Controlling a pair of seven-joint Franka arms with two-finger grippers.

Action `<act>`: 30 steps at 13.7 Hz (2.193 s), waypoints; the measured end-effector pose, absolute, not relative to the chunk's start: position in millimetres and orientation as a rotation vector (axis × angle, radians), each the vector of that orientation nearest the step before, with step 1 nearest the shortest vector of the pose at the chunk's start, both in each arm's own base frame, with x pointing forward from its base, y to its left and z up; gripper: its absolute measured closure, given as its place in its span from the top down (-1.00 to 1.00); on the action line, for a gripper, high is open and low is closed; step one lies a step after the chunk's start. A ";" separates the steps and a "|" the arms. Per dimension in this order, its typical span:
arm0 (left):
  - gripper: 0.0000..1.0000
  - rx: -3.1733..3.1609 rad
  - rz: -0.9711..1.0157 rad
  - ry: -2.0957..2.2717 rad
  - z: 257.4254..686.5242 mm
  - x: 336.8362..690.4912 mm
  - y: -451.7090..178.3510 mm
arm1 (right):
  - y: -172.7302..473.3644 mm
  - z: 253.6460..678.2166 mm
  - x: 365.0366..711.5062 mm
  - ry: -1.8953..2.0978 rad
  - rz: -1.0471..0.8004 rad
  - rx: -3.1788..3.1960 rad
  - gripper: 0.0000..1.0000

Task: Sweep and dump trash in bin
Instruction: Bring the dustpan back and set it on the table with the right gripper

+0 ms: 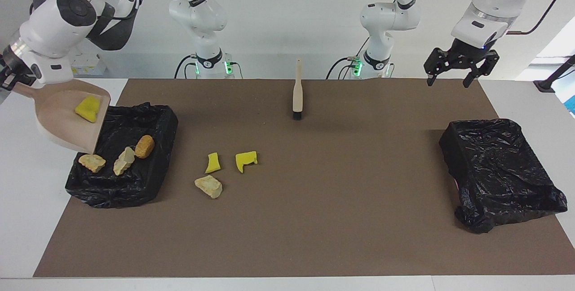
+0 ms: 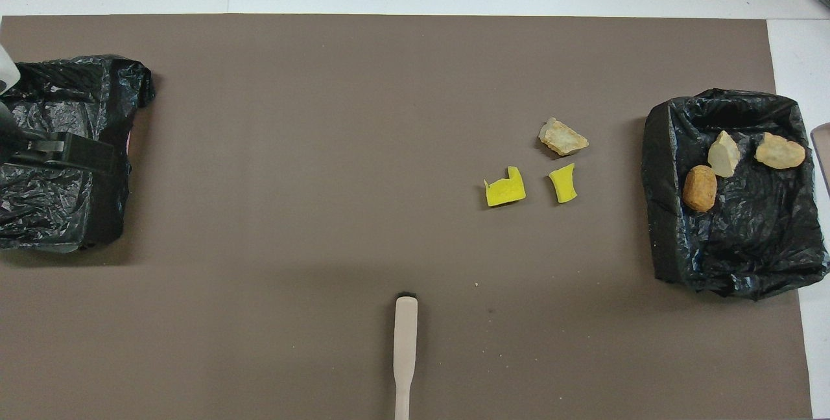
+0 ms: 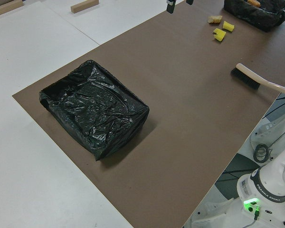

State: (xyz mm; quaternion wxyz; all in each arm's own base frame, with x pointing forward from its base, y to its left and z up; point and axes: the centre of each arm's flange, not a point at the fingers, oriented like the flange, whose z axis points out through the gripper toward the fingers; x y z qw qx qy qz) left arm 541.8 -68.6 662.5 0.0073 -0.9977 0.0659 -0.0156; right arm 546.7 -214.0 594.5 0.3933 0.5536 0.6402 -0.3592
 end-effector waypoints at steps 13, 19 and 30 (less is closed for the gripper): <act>1.00 -3.116 -0.021 0.210 661.4 540.2 -54.7 | -158.5 578.2 542.9 1.435 -0.927 1.303 -0.37; 1.00 -3.117 -0.021 0.189 661.3 540.8 -47.4 | -157.3 544.5 553.8 1.428 -0.818 1.489 -0.37; 1.00 -3.118 -0.022 0.164 661.8 541.2 -38.7 | -159.0 547.3 542.0 1.487 -0.402 2.216 -0.37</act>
